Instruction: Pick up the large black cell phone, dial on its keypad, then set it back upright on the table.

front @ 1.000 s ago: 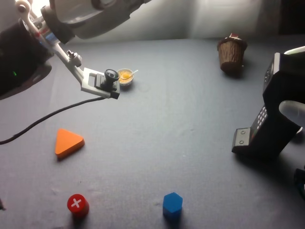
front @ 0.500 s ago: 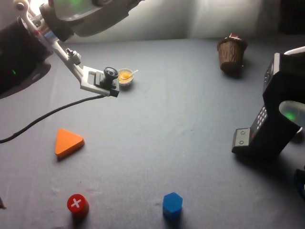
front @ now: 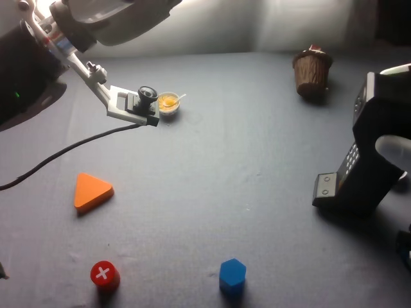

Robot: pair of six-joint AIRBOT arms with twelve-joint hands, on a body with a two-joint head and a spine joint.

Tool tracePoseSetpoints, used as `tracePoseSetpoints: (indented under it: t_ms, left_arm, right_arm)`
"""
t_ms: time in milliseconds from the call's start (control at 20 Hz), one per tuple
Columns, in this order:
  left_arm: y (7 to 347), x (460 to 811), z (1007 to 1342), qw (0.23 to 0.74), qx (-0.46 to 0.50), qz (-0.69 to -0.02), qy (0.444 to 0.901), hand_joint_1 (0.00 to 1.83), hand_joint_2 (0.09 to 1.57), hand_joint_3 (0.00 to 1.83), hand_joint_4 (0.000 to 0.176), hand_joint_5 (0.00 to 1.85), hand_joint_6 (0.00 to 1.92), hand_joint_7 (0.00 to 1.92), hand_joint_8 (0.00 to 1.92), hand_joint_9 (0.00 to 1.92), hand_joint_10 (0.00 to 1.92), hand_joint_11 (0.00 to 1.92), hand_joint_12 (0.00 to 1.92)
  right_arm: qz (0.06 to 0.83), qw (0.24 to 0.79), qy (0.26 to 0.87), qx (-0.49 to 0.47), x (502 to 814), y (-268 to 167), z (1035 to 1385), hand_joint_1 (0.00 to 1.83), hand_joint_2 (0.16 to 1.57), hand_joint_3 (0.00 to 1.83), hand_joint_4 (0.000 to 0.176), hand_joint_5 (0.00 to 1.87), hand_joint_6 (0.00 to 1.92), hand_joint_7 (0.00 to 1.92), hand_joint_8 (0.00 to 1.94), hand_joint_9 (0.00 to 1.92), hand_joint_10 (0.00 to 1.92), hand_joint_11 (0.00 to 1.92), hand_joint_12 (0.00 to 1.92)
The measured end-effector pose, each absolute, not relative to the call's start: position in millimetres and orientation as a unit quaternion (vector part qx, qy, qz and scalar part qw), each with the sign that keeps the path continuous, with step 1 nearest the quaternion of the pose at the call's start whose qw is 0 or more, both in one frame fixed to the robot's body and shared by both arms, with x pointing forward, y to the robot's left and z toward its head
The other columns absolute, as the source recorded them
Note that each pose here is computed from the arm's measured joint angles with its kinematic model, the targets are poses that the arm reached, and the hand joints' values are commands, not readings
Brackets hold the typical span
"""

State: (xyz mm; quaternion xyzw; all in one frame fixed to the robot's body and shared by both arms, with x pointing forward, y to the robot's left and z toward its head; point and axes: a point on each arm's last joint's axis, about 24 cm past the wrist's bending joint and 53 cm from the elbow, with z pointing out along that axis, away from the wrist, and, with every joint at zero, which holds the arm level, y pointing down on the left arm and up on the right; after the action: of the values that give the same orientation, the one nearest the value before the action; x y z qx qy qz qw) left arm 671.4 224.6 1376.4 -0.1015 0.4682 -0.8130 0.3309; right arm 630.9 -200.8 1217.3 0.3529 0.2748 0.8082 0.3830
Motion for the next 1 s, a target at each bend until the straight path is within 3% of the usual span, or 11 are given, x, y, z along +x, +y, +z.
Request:
tracePoseSetpoints:
  t_ms: [150, 450, 1000]
  left_arm:
    - [224.5, 671.3, 1376.5, 0.331, -0.101, -0.813, 0.468, 0.0, 1.19, 0.0, 0.024, 0.12, 0.0, 0.11, 0.0, 0.11, 0.0, 0.0, 0.22]
    - [224.2, 671.5, 1376.3, 0.331, -0.101, -0.813, 0.468, 0.0, 1.19, 0.0, 0.024, 0.1, 0.0, 0.11, 0.0, 0.1, 0.0, 0.0, 0.16]
    - [227.4, 674.2, 1376.5, 0.335, -0.103, -0.811, 0.468, 0.0, 1.19, 0.0, 0.027, 0.12, 0.0, 0.11, 0.0, 0.1, 0.0, 0.0, 0.23]
  right_arm:
    - [0.805, 0.383, 0.281, 0.357, 632.0, -200.6, 1213.6, 0.98, 1.14, 0.0, 0.0, 0.73, 0.0, 0.74, 0.0, 0.8, 0.0, 0.46, 0.97]
    - [0.8, 0.384, 0.286, 0.362, 634.0, -200.2, 1210.4, 0.84, 1.13, 0.0, 0.0, 0.58, 0.0, 0.56, 0.0, 0.63, 0.0, 0.28, 1.07]
    - [0.799, 0.384, 0.288, 0.362, 634.4, -199.9, 1209.5, 0.78, 1.1, 0.0, 0.0, 0.49, 0.0, 0.48, 0.0, 0.55, 0.0, 0.25, 1.02]
